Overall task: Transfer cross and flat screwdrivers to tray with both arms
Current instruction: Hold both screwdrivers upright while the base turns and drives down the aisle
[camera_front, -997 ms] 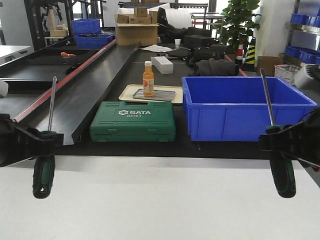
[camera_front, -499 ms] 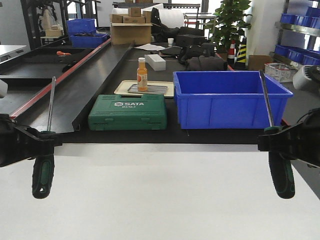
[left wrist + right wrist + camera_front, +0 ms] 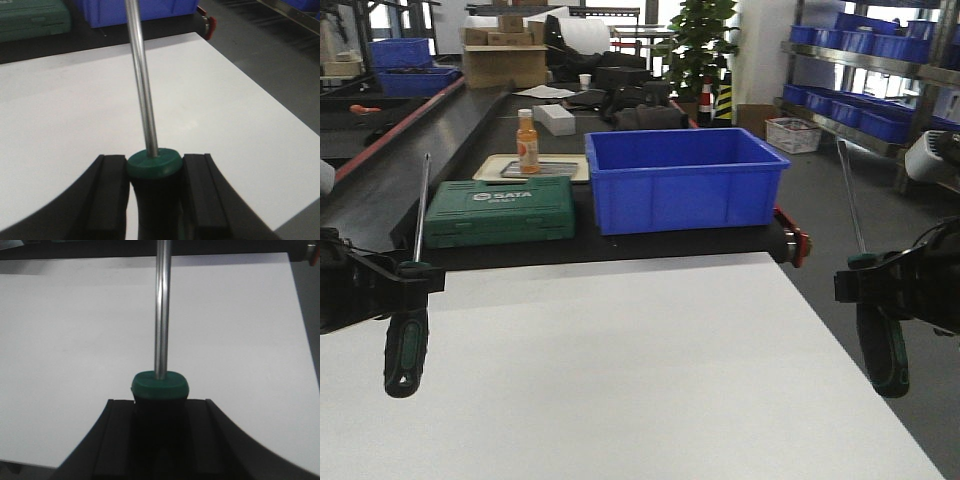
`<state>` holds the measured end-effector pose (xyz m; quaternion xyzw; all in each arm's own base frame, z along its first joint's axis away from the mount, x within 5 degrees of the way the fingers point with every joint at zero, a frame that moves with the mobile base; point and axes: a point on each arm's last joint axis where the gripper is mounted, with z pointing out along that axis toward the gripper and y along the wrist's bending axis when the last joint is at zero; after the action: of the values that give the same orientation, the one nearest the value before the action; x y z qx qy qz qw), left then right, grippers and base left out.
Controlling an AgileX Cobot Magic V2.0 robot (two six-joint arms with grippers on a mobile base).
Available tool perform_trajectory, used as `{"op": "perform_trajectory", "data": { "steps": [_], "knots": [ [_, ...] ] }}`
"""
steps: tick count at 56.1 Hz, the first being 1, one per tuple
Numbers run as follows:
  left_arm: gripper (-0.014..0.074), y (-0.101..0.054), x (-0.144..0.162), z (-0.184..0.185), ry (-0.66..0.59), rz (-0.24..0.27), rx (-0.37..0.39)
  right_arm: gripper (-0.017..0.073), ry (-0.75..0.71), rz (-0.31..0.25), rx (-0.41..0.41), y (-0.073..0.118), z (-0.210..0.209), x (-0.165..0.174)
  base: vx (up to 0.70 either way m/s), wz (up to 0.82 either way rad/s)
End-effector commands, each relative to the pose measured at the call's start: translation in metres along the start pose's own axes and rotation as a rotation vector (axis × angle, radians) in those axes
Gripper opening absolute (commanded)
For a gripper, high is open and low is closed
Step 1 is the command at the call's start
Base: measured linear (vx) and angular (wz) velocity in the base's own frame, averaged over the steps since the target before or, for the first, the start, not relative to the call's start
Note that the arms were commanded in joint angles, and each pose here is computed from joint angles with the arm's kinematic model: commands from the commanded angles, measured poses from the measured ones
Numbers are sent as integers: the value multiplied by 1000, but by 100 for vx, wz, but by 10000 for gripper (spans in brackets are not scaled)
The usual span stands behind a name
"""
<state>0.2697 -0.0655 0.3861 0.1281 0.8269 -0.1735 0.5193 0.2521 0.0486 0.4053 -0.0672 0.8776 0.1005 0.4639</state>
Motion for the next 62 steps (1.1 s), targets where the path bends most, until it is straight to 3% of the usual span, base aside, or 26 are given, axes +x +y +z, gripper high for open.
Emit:
{"op": "perform_trajectory", "data": {
  "steps": [1, 62],
  "knots": [
    [-1, -4, -17, -13, -109, -13, -10, -8, -143, -5, -3, 2, -17, -18, -18, -46],
    [-1, -4, -17, -13, -108, -13, -11, -8, -143, -2, -5, 3, -18, -18, -7, -63]
  ]
}}
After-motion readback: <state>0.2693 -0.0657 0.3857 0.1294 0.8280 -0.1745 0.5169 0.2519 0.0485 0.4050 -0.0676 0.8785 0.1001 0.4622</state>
